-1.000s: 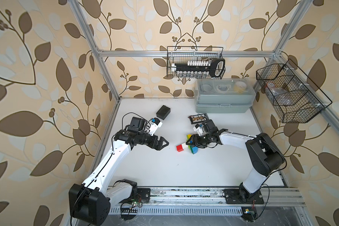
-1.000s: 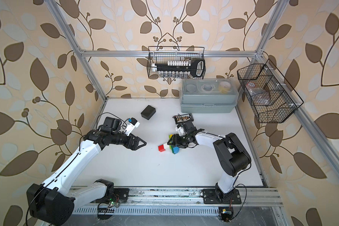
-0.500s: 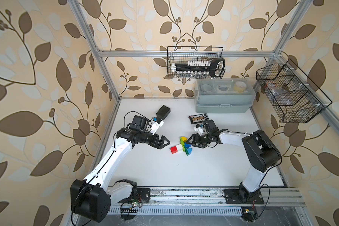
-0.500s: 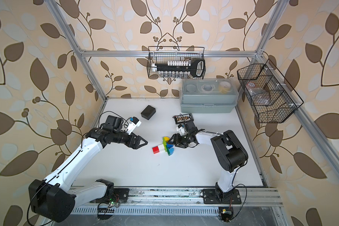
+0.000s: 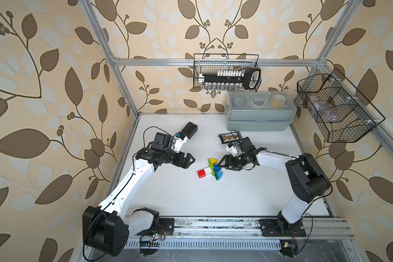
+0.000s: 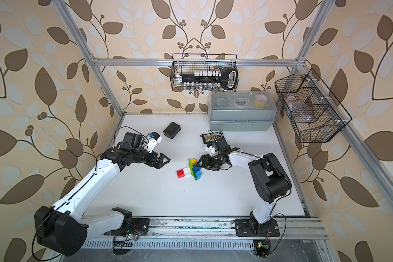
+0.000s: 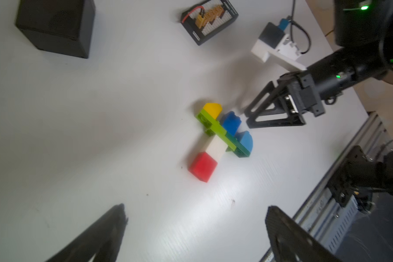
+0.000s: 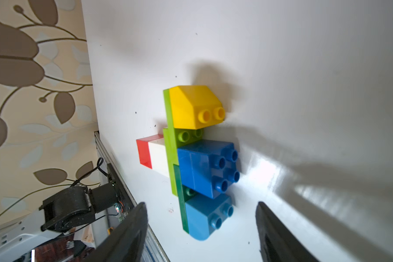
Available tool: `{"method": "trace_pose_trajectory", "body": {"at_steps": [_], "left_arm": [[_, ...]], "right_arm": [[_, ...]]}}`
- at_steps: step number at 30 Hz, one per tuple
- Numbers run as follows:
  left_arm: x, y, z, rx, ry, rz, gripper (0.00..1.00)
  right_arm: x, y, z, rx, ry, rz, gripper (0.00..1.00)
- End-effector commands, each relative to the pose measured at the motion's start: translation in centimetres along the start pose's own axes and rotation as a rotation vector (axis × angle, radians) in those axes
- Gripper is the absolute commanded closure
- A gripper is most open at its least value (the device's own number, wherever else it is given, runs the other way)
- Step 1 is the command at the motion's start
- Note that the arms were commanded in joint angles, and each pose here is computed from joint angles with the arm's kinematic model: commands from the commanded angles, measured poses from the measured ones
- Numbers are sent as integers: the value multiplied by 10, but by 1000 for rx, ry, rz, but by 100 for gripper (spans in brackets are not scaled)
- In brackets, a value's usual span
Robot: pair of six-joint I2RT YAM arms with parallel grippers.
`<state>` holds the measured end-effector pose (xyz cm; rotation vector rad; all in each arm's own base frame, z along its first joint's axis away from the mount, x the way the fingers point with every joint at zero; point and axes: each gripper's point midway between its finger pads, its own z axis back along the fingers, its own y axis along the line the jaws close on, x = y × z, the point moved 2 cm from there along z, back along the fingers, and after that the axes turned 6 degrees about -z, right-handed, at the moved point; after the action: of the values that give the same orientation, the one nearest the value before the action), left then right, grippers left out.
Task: Assemble a fork with lego
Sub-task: Adjust the lego brick at the center of the board, then reset both arms
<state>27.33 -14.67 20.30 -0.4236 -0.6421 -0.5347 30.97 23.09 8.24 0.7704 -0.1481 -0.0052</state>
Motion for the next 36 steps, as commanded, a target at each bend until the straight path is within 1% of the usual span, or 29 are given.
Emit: {"method": "trace_pose_trajectory", "body": {"at_steps": [1, 2, 4, 6, 7, 8, 10, 13, 16, 18, 21, 24, 27, 29, 31, 33, 35, 36], "left_arm": [[22, 44, 3, 284, -102, -19, 1], [23, 52, 3, 326, -116, -21, 1], [24, 68, 2, 396, -146, -8, 1], [19, 84, 2, 453, -164, 33, 1], [16, 92, 2, 483, -178, 58, 1], [10, 98, 2, 506, -184, 84, 1], [1, 107, 5, 539, -240, 113, 1], [-17, 123, 9, 600, -329, 177, 1], [-40, 144, 10, 672, -345, 259, 1], [-53, 157, 9, 732, -339, 298, 1], [-66, 169, 4, 778, -342, 313, 1], [-69, 179, -1, 782, -358, 332, 1], [-73, 191, -10, 803, -358, 337, 1], [-68, 195, -15, 790, -352, 327, 1], [-62, 198, -23, 769, -336, 289, 1], [-59, 203, -23, 788, -322, 261, 1], [-56, 209, -20, 802, -344, 239, 1], [-56, 212, -20, 798, -359, 242, 1]], "right_arm": [[16, 25, 43, -67, -83, 188, 22], [17, 27, 52, -94, -98, 220, 21], [24, 34, 73, -150, -147, 294, 15], [31, 37, 92, -212, -204, 358, 11], [35, 39, 103, -244, -242, 388, 2], [39, 38, 111, -275, -278, 408, 2], [48, 38, 128, -323, -367, 457, 2], [56, 32, 146, -355, -497, 518, 2], [64, 14, 160, -395, -614, 519, 2], [67, -2, 164, -431, -661, 505, 2], [71, -29, 168, -498, -722, 485, 2], [70, -56, 166, -548, -789, 478, 2], [68, -81, 162, -605, -821, 454, 2], [67, -92, 160, -610, -832, 426, 2], [66, -103, 157, -614, -870, 423, 2], [66, -113, 154, -626, -891, 406, 2], [68, -122, 152, -643, -921, 381, 2], [69, -124, 151, -649, -897, 363, 2]]}}
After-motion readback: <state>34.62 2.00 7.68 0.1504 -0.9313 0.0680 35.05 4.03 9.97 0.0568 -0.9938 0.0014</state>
